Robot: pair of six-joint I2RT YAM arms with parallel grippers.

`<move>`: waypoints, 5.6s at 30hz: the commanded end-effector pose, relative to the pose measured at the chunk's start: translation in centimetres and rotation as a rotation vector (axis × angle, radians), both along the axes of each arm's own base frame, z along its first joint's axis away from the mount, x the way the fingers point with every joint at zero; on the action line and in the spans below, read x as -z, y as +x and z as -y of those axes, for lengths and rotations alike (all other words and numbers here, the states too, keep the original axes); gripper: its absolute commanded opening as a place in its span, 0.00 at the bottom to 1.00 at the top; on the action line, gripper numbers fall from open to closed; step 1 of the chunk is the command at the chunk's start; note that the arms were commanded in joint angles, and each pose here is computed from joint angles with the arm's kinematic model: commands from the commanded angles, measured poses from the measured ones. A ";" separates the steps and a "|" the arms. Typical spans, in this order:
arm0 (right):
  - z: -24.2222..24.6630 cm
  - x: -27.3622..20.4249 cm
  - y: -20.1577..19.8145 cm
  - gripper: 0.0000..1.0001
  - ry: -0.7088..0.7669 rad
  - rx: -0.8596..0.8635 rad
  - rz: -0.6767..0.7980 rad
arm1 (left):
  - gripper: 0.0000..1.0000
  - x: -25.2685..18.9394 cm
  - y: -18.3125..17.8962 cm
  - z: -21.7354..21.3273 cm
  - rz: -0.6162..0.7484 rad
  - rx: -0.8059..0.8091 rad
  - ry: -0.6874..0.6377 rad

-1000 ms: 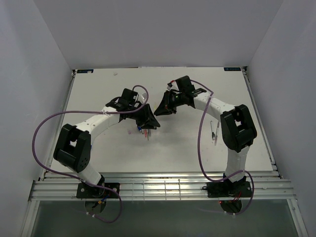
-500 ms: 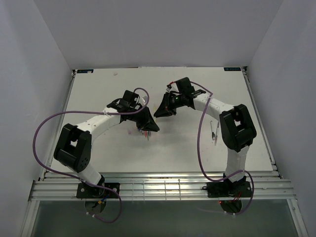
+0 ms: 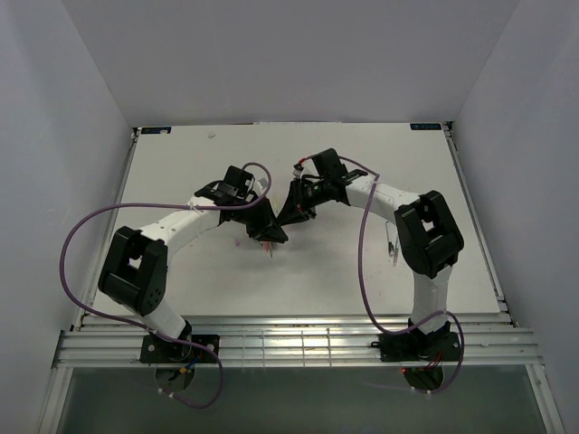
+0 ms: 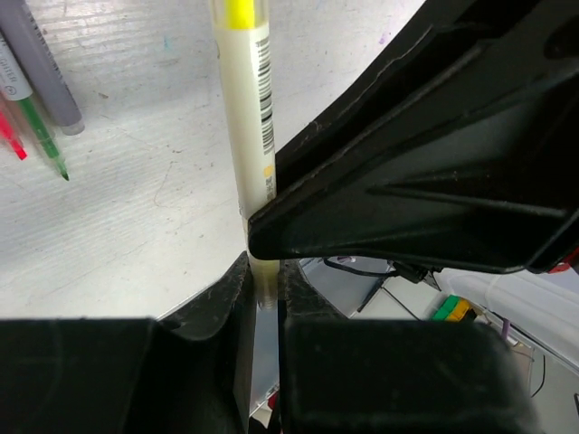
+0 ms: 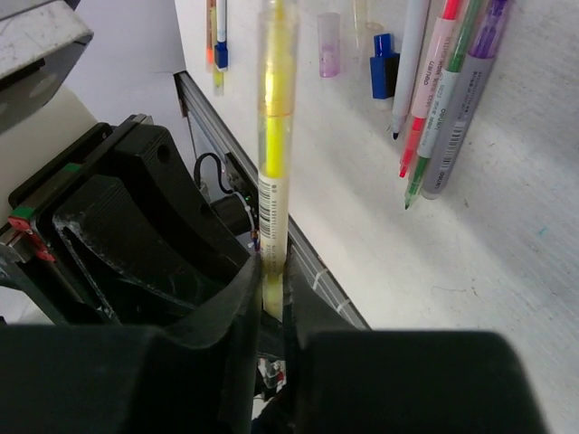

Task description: Open the pen caps

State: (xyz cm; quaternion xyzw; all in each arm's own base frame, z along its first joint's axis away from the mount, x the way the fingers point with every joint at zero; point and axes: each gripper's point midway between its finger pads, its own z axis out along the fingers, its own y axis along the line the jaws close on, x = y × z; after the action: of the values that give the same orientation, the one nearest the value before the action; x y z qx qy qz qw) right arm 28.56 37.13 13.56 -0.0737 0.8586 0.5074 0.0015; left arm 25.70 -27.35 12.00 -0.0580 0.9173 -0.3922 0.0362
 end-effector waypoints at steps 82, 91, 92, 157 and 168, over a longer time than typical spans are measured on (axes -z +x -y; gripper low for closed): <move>2.5 8.8 -0.1 0.09 -0.291 -0.116 -0.022 | 0.27 10.5 5.8 -15.9 0.050 -0.242 0.751; 2.5 9.2 -0.1 0.12 -0.293 -0.119 -0.028 | 0.34 11.3 4.9 -15.9 0.014 -0.243 0.748; 2.4 9.2 0.0 0.12 -0.291 -0.119 -0.027 | 0.35 11.3 4.9 -15.8 0.014 -0.244 0.746; 33.5 10.5 5.1 0.33 -0.912 0.428 -0.008 | 0.42 -2.8 4.3 -11.1 0.195 -0.306 0.356; 32.0 12.2 4.3 0.29 -0.926 0.371 -0.016 | 0.42 -2.5 4.5 -10.8 0.187 -0.313 0.343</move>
State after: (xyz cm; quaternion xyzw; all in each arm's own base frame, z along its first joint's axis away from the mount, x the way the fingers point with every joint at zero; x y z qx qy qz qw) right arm 33.18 4.70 2.14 0.1032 0.9905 0.0721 0.0554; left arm 29.87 -16.18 13.02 -0.1587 0.9512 -0.2036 0.1690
